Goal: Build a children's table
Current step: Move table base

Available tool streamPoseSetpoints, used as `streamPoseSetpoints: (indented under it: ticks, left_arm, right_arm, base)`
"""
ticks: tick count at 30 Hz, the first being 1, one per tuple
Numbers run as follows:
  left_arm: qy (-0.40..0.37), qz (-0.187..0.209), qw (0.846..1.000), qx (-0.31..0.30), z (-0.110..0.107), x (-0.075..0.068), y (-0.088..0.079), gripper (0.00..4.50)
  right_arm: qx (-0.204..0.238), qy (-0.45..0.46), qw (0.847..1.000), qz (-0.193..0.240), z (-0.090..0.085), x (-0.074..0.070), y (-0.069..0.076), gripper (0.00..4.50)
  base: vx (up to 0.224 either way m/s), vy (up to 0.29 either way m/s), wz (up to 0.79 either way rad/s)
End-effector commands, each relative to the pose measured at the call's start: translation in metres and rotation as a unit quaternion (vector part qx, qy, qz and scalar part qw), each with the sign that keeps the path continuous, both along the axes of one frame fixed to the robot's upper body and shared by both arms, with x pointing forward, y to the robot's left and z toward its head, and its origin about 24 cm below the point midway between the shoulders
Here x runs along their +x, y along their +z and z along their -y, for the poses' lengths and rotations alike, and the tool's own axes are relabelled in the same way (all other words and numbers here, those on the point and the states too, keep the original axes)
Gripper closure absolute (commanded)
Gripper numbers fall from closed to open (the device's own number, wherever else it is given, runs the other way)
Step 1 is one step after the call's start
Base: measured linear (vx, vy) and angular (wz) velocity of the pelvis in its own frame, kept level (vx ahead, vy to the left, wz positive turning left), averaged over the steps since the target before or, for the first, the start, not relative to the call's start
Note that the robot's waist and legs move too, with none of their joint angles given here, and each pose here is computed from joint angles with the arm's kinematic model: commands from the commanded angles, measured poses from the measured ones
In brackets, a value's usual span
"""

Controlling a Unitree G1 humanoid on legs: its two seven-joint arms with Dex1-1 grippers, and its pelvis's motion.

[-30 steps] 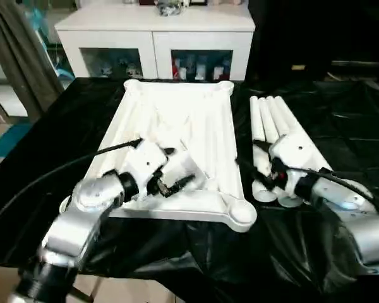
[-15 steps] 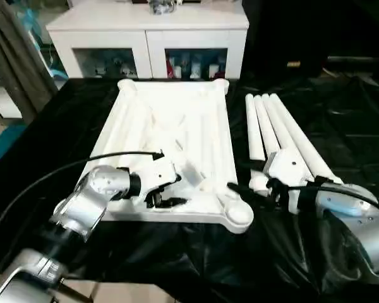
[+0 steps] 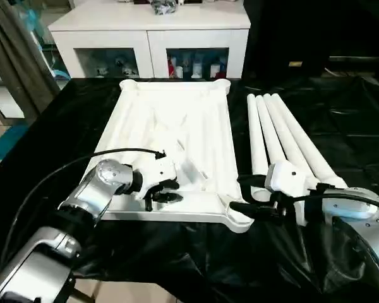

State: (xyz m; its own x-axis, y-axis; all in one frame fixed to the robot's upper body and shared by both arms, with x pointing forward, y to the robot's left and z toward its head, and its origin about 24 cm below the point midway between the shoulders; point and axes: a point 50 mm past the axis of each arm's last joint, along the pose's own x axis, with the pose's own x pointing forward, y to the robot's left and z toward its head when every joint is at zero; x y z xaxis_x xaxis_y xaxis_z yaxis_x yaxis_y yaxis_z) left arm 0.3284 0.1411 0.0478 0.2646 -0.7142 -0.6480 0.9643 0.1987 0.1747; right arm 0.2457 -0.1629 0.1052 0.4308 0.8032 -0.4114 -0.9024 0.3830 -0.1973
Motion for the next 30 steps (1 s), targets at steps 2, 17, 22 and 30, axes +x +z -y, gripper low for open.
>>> streamPoseSetpoints:
  ticks: [2,17,22,30]
  left_arm:
    - [0.019,0.027,0.999,-0.001,-0.004,0.009,0.009,3.32]
    - [-0.048,0.169,0.984,0.017,0.002,0.010,0.029,4.46]
    - [-0.075,0.226,0.970,0.043,-0.001,0.008,0.037,4.49]
    - [-0.082,0.269,0.956,0.078,-0.010,0.007,0.045,4.49]
  right_arm:
    - [-0.009,0.006,1.000,0.003,-0.001,-0.001,0.000,1.64]
    - [-0.010,0.012,1.000,0.009,-0.005,-0.003,-0.005,1.64]
    - [-0.011,0.013,1.000,0.011,-0.007,-0.004,-0.006,1.64]
    - [-0.012,0.015,1.000,0.014,-0.009,-0.004,-0.007,1.64]
  base:
    - [0.000,0.000,0.00]
    - [0.000,0.000,0.00]
    - [0.000,0.000,0.00]
    - [0.000,0.000,0.00]
